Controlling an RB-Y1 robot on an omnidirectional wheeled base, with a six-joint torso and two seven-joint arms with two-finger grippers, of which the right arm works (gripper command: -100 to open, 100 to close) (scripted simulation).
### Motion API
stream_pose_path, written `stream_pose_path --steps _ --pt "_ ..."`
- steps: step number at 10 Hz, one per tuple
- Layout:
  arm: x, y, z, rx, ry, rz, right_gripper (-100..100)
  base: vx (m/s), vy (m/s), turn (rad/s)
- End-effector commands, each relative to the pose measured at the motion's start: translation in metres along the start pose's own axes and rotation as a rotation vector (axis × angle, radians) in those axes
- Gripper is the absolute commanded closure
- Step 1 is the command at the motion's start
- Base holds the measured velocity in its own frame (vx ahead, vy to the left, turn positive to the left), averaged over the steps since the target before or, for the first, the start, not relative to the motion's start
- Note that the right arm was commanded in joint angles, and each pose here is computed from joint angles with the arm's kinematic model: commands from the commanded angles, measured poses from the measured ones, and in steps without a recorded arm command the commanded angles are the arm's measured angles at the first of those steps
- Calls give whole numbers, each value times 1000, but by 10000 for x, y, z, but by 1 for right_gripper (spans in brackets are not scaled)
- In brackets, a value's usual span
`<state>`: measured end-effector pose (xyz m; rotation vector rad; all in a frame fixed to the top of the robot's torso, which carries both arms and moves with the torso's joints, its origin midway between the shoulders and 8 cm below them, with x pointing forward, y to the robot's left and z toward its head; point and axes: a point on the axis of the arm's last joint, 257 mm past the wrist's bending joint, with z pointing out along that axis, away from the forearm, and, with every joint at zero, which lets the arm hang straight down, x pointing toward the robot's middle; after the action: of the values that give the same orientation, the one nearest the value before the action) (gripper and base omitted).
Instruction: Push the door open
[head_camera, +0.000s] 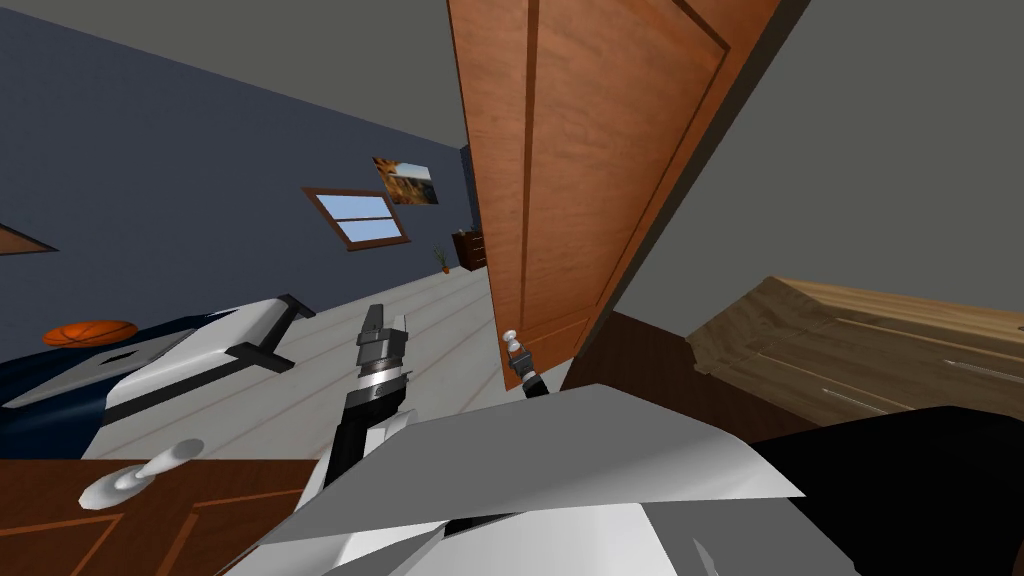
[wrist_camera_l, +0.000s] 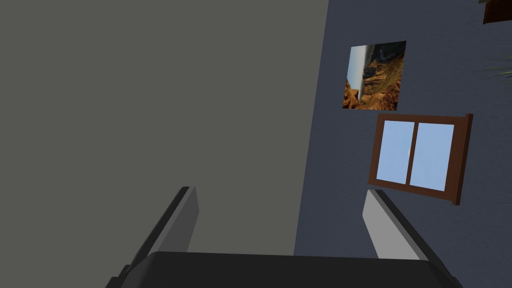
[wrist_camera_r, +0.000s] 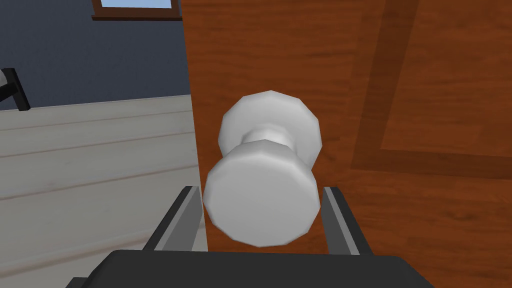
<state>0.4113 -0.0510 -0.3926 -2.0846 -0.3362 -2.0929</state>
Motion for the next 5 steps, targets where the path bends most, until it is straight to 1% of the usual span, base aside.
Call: stream_pose_path --steps 1,4,5 --pt "-9 22 -9 -3 -1 -2 100 -15 -7 -2" --pt "-9 22 -9 -3 -1 -2 100 -7 -3 0" --pt "-55 112 -29 -14 -12 -11 100 97 45 -15"
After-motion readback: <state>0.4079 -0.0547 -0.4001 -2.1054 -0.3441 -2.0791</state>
